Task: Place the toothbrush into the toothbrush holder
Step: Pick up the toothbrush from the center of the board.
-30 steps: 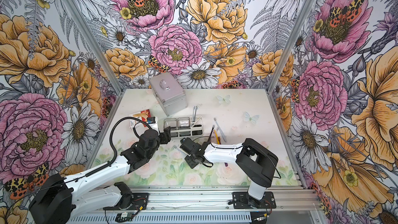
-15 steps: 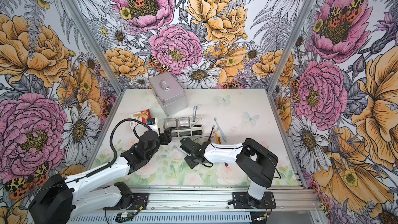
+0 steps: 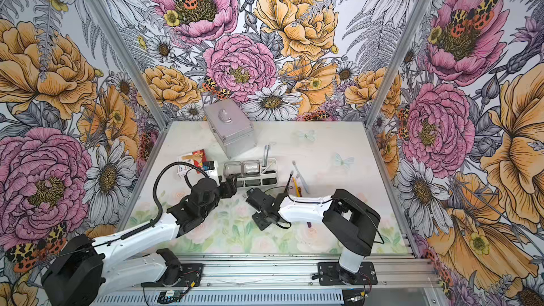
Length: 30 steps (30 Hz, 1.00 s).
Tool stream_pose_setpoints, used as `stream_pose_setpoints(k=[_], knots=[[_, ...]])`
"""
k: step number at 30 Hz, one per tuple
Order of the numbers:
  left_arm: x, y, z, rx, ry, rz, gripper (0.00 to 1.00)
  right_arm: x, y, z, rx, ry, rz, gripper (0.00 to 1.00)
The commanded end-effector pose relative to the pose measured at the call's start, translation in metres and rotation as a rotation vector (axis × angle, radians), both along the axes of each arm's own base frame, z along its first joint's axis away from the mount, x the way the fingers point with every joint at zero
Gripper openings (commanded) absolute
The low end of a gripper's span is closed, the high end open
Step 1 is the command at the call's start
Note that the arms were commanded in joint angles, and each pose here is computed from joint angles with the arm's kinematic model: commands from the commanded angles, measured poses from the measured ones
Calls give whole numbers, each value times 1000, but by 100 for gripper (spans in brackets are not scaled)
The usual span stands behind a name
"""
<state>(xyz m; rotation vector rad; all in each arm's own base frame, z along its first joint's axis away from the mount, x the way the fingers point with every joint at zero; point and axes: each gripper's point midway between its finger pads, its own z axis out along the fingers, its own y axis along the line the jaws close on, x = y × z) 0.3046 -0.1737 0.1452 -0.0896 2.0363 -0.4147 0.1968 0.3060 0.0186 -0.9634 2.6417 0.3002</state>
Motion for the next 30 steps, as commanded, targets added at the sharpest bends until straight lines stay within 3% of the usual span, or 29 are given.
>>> stream_pose_setpoints(k=[1,10,30], knots=[[6,-13,14,-47,-14,-36,72,-9,-10,4,-25,13,-4,5],[15,-38,22,-55,41,-123,72,1,-10,53,81,-94,-35,4],[13,-67,65,-338,107,-289,73,24,-27,115,150,-315,-119,4]])
